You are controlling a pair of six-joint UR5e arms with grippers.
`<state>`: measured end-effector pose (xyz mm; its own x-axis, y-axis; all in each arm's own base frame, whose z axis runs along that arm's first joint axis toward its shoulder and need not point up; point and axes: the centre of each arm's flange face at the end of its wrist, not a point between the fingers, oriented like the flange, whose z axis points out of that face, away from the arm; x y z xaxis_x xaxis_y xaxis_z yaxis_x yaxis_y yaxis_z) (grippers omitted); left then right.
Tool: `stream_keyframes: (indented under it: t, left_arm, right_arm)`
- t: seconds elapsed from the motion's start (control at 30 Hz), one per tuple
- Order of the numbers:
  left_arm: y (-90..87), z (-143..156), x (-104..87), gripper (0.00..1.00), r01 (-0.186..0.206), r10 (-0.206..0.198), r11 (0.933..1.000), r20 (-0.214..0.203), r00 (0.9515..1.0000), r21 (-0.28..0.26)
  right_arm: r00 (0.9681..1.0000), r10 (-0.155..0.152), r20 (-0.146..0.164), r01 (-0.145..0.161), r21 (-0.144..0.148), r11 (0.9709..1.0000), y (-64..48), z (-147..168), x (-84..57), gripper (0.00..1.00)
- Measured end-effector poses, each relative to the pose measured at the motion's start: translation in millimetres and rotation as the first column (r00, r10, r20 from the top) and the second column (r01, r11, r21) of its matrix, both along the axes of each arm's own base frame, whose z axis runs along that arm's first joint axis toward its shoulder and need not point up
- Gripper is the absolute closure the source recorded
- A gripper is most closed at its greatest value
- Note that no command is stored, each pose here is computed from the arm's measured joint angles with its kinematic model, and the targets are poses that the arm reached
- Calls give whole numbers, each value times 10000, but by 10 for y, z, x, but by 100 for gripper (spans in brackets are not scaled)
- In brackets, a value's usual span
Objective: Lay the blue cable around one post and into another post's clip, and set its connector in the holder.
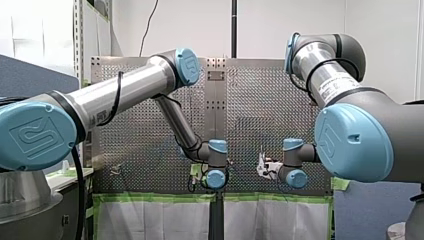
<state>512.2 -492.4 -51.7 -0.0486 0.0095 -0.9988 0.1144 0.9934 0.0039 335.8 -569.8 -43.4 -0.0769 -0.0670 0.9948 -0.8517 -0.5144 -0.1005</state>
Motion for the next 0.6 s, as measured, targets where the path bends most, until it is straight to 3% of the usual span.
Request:
stream_keyframes:
  t: [0.33, 0.6]
  left_arm:
    - [-30, 89, 155, 99, 46, -40, 9990, 123, 9999, -447]
    - [42, 85, 226, 99, -14, 16, 9991, 53, 10000, -421]
  right_arm:
    - [9999, -81, 66, 82, -57, 10000, -89, 36, -27, 100]
    - [9998, -165, 104, 166, -152, 9997, -202, 86, -54, 100]
